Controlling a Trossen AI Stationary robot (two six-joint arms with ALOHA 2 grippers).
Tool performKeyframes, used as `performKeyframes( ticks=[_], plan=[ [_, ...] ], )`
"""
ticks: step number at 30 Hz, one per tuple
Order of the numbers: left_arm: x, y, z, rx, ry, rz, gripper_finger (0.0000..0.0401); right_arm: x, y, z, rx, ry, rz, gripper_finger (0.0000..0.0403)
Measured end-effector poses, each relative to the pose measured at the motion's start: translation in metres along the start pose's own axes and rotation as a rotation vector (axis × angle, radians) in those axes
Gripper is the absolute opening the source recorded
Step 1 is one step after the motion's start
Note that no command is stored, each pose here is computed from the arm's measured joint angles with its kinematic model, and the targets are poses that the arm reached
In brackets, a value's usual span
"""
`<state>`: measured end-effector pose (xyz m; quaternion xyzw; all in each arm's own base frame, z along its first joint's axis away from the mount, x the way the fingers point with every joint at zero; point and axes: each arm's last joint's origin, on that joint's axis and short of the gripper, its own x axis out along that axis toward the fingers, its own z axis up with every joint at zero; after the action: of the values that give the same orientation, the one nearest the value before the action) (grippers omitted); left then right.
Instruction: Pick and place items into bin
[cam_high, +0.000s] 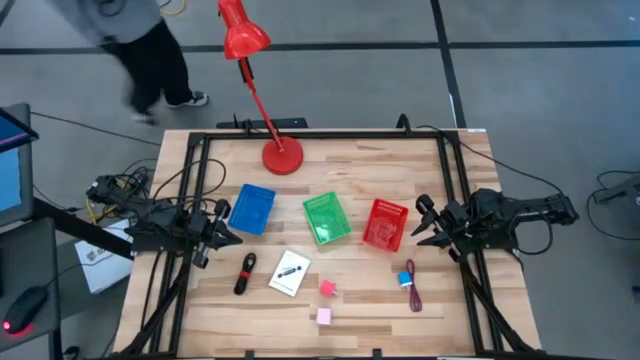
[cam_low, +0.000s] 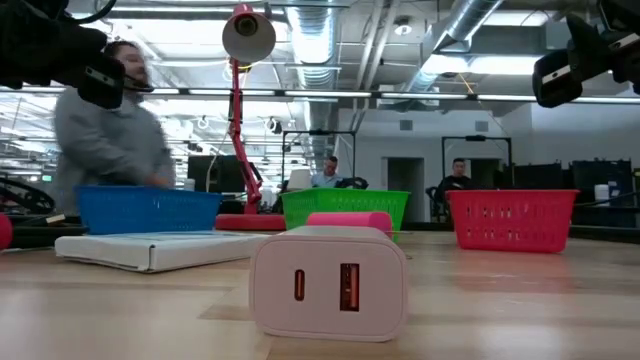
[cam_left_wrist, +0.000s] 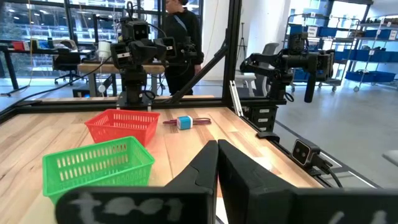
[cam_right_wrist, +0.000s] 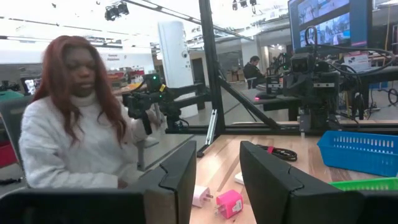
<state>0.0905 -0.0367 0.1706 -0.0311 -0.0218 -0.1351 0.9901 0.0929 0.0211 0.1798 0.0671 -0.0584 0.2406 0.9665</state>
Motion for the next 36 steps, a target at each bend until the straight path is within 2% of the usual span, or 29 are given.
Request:
performKeyframes(
  ticks=[8, 12, 18, 20, 27, 29, 33, 36],
  plan=[
    [0.000, 0.000, 0.000, 0.000, -0.001, 0.001, 0.0000, 0.000, 0.000, 0.000, 0.000, 0.000, 0.000, 0.0119],
    [0.000, 0.001, 0.005, -0.014, -0.039, 0.055, 0.0000, 0.000, 0.000, 0.000, 0.000, 0.000, 0.000, 0.0119],
    [-0.001, 0.002, 0.003, -0.155, -0.017, 0.080, 0.0000, 0.000, 0.000, 0.000, 0.000, 0.000, 0.000, 0.0119],
    [-0.001, 0.003, 0.004, -0.167, -0.024, 0.103, 0.0000, 0.000, 0.000, 0.000, 0.000, 0.000, 0.000, 0.0119],
    [-0.003, 0.001, 0.019, -0.113, -0.049, 0.055, 0.0000, 0.000, 0.000, 0.000, 0.000, 0.000, 0.000, 0.0119],
    [-0.005, 0.002, 0.028, -0.061, -0.008, 0.093, 0.0003, 0.000, 0.000, 0.000, 0.000, 0.000, -0.001, 0.0119],
    [-0.015, 0.006, 0.053, 0.044, 0.159, 0.219, 0.0028, 0.000, 0.000, 0.000, 0.000, 0.000, 0.000, 0.0119],
    [-0.018, 0.007, 0.070, 0.016, 0.250, 0.296, 0.0061, 0.000, 0.000, 0.000, 0.000, 0.000, -0.001, 0.0119]
  ],
)
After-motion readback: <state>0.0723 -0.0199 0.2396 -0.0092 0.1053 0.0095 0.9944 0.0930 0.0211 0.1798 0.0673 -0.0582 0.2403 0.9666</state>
